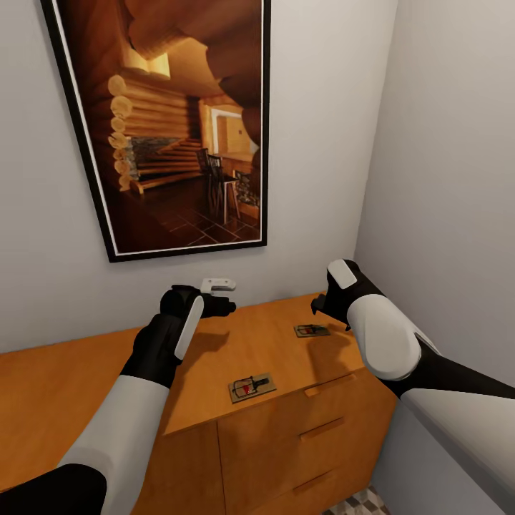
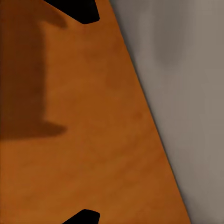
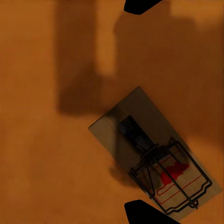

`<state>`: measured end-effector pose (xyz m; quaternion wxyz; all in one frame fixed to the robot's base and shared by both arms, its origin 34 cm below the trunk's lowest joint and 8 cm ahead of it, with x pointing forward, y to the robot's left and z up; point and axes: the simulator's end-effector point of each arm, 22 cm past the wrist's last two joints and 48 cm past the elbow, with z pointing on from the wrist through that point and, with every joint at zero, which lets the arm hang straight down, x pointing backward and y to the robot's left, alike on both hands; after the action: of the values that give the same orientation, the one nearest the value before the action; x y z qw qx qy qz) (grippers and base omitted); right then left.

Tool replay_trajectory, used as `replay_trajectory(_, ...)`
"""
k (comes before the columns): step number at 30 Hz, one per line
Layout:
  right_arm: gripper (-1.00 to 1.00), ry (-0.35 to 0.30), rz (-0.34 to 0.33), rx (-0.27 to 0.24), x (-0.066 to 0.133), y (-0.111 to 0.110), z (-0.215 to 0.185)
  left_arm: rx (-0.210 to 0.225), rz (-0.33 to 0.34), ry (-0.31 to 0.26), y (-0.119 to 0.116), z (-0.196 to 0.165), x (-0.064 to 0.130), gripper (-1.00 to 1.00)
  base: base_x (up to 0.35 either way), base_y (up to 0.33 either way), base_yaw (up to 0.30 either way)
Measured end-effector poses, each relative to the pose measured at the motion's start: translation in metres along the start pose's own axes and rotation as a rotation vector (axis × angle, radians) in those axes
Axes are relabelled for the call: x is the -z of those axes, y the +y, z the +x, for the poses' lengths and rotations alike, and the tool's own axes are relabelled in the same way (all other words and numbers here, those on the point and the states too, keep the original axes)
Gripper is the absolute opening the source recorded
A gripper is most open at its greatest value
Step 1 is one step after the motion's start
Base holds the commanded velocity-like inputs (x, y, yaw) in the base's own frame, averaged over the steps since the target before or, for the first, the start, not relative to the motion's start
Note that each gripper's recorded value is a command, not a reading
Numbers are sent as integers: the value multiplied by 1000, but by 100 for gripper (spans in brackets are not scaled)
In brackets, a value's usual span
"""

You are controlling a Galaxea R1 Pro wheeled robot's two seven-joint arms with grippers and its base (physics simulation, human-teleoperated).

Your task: Take the four mousetraps from the cabinet in the bathroom and place them on the bathroom floor. Make sure all four end up on the same floor surface, and ensure that at least two of them are either under or directly next to the same bathroom sink.

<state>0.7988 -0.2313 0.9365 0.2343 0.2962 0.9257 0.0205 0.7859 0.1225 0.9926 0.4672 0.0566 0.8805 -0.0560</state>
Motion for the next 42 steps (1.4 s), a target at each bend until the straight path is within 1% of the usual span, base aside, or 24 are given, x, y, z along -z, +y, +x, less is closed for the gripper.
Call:
replay_trajectory(12, 100, 1, -1, -1, 0, 0, 0, 0, 0, 4, 0, 1, -1, 100, 0, 2, 0)
replay_trajectory(24, 100, 0, -1, -1, 0, 0, 0, 0, 0, 4, 0, 1, -1, 100, 0, 77, 0)
replay_trajectory(42, 100, 0, -3, -2, 0, 1, 0, 0, -1, 4, 0, 1, -1, 100, 0, 8, 0)
